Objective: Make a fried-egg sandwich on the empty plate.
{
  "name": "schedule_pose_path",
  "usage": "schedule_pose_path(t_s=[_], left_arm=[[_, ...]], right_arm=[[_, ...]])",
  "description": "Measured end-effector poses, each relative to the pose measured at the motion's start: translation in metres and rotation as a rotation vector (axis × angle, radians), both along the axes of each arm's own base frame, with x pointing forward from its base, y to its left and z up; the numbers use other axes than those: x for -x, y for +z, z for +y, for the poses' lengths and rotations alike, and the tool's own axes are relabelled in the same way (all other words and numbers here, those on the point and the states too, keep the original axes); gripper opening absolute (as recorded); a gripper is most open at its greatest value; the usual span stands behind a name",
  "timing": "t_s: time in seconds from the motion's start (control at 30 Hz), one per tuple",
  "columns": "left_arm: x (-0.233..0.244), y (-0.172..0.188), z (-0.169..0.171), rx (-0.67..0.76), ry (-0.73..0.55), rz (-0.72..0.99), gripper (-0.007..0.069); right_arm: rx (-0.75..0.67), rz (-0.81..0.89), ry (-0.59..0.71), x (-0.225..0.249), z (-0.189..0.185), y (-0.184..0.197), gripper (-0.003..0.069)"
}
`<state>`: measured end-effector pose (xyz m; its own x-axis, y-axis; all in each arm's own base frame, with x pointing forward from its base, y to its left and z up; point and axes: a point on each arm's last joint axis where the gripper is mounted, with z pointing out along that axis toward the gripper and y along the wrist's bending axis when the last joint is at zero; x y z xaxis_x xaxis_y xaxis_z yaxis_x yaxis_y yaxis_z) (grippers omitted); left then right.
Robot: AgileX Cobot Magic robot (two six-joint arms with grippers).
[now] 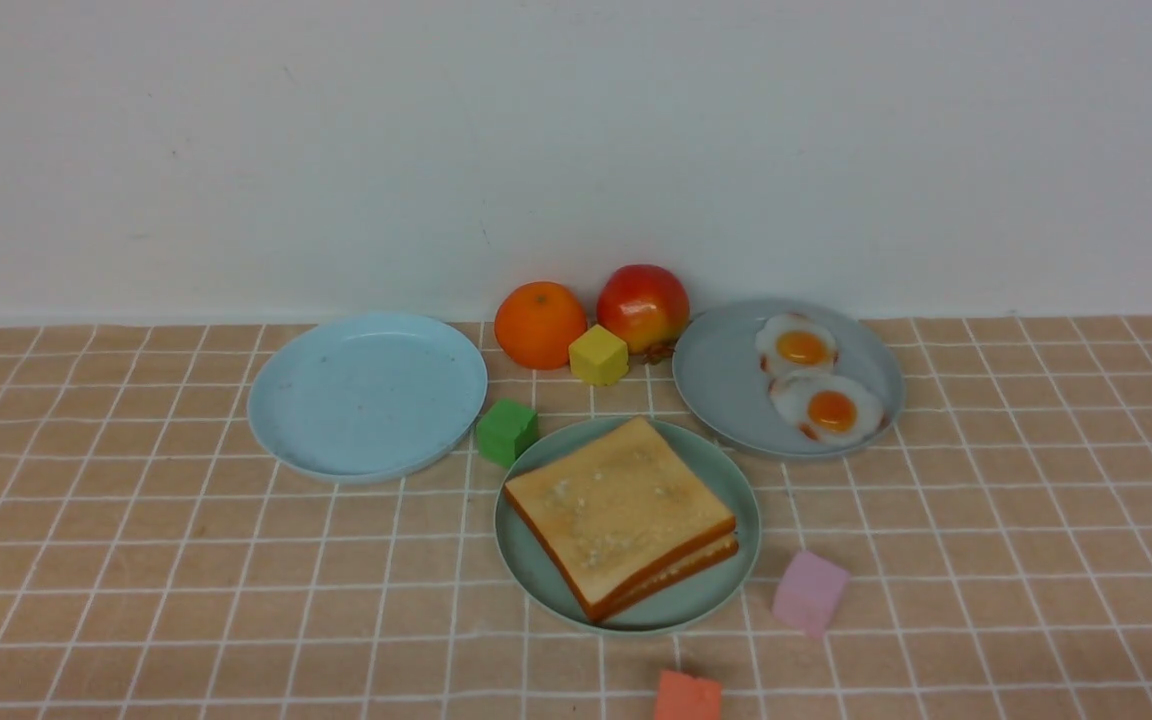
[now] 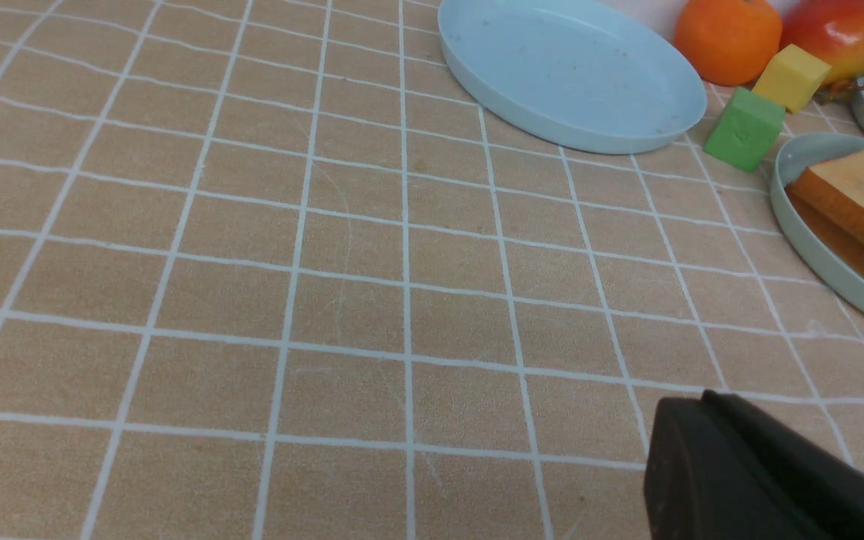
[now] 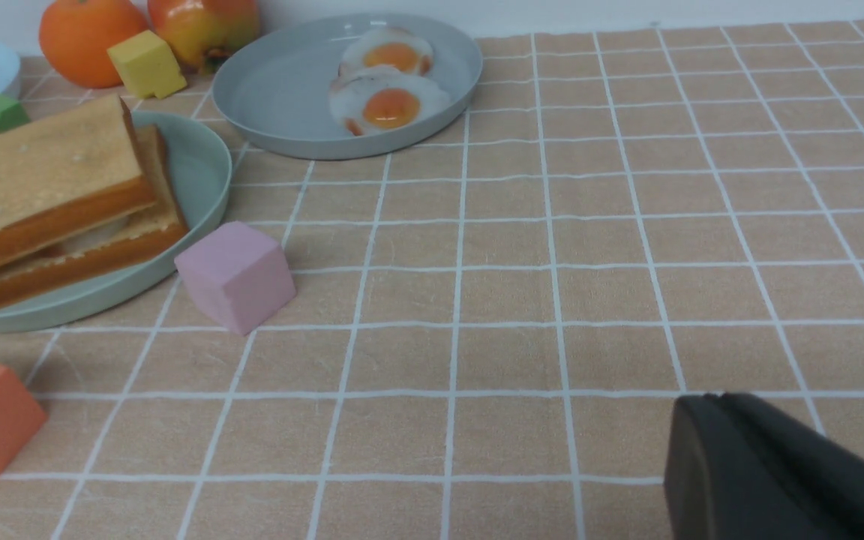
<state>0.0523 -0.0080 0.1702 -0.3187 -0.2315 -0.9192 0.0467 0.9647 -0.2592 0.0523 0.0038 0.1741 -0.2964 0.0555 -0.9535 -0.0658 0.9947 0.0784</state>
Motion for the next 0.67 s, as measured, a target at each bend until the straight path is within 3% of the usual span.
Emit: schedule_pose_path(t_s=[0.67], left_arm=[[0.0000,0.0000,0.0000,0.000,0.000,0.000,-0.0007]], right_arm=[[0.000,0.000,0.000,0.0000,0.0000,0.0000,0.0023]])
